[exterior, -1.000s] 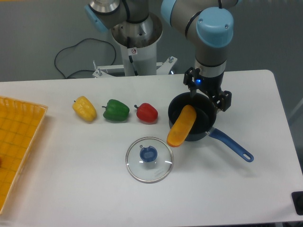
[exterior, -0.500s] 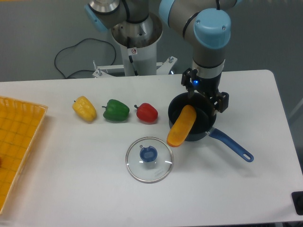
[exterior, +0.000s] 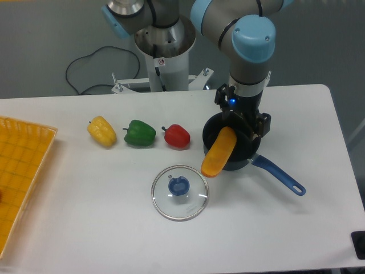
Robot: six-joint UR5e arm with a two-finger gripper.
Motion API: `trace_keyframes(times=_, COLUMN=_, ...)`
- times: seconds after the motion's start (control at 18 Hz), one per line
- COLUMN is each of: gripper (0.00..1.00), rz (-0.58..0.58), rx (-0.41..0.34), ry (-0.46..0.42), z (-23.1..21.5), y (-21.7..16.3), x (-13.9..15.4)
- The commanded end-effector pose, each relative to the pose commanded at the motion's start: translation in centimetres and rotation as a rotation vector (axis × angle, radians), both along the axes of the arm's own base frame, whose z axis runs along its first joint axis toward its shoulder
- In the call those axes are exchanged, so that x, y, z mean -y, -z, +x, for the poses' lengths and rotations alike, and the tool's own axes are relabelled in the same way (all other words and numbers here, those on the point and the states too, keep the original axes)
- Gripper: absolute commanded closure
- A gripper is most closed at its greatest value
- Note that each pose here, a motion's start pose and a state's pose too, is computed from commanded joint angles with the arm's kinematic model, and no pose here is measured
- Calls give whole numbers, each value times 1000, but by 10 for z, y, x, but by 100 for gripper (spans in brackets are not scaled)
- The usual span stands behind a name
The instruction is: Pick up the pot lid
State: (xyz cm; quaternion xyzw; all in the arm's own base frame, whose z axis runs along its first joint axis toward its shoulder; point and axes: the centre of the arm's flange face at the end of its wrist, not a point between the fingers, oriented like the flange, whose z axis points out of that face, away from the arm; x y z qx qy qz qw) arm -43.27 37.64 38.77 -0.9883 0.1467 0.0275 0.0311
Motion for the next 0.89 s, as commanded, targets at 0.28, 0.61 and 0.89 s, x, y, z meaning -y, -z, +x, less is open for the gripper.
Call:
trace_keyframes(times=0.28, gripper=0, rz=96, rx=61, ry=-221, z=1, y=-2, x=-11)
trace_keyframes(times=0.61, gripper=0, rz=267, rx=125, ry=-432, z=-1, y=-13, x=-28)
trace_keyframes(times=0.89, gripper=0, rz=311, rx=142, ry=-554, z=-2, y=-12, x=-51)
